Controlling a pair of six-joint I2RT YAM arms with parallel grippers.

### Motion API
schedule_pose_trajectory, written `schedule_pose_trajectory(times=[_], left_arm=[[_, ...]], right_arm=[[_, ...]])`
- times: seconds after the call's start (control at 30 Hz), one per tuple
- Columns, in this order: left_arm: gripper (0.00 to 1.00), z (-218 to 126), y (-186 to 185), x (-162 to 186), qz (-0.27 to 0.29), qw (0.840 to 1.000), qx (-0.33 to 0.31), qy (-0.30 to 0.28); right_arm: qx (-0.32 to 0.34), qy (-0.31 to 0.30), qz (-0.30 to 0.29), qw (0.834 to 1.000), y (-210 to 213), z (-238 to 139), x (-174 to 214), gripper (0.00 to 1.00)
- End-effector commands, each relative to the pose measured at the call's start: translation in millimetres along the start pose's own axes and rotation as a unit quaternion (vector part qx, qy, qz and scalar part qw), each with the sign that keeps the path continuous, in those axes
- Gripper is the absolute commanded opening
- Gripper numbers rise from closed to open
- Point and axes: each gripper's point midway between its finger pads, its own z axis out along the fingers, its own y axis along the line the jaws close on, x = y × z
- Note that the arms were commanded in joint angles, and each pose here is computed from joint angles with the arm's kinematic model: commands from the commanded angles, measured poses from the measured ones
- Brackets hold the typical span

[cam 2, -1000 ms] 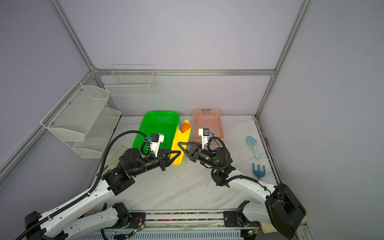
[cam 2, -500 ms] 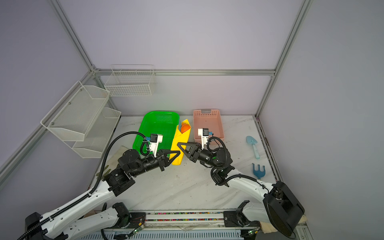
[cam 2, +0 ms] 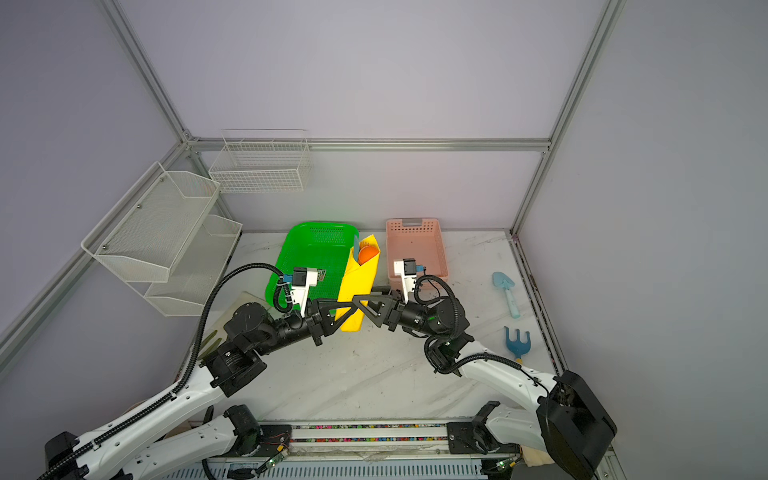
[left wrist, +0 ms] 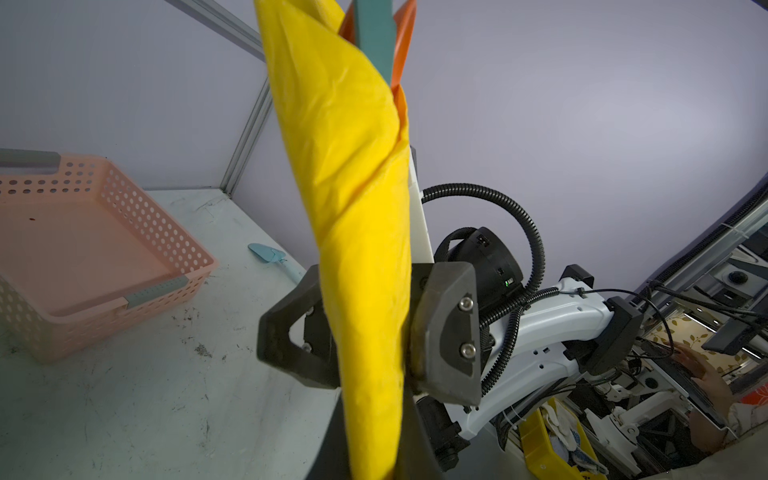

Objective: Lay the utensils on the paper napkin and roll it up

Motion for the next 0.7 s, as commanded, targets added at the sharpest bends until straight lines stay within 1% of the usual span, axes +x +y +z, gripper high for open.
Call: schedule_pose_trajectory(times=[0.0,0.1,0.2,0.3,0.4,0.53,0.67], left_arm=[[0.00,-3.9,-6.0,2.6,0.000,1.000,0.027,-0.007],[0.00,-3.2,-11.5,2.4,-0.005,0.999,0.044,-0.004],[0.00,-2.2,-15.4,4.8,-0.011,0.998,0.059,0.001],[0.00,-2.7,-16.3,7.5,-0.014,0.998,0.064,0.006],[0.00,-3.1,-16.9,11.1,-0.015,0.998,0.066,0.015],[0.00,-5.5,-13.9,14.6,-0.014,0.998,0.058,0.019],[0.00,-7.0,-11.7,13.3,-0.014,0.998,0.053,0.015]], right_arm=[[-0.056,0.024,-0.037,0.997,32.5,4.8,-3.7,0.62],[-0.065,0.035,-0.039,0.996,33.9,9.3,-3.1,0.63],[-0.073,0.034,-0.042,0.996,37.7,12.2,-6.7,0.63],[-0.079,0.036,-0.043,0.995,40.5,15.3,-9.2,0.58],[-0.087,0.041,-0.044,0.994,43.0,17.5,-9.8,0.49],[-0.088,0.044,-0.039,0.994,42.6,19.2,-10.1,0.33],[-0.084,0.048,-0.031,0.995,37.4,19.7,-6.7,0.19]])
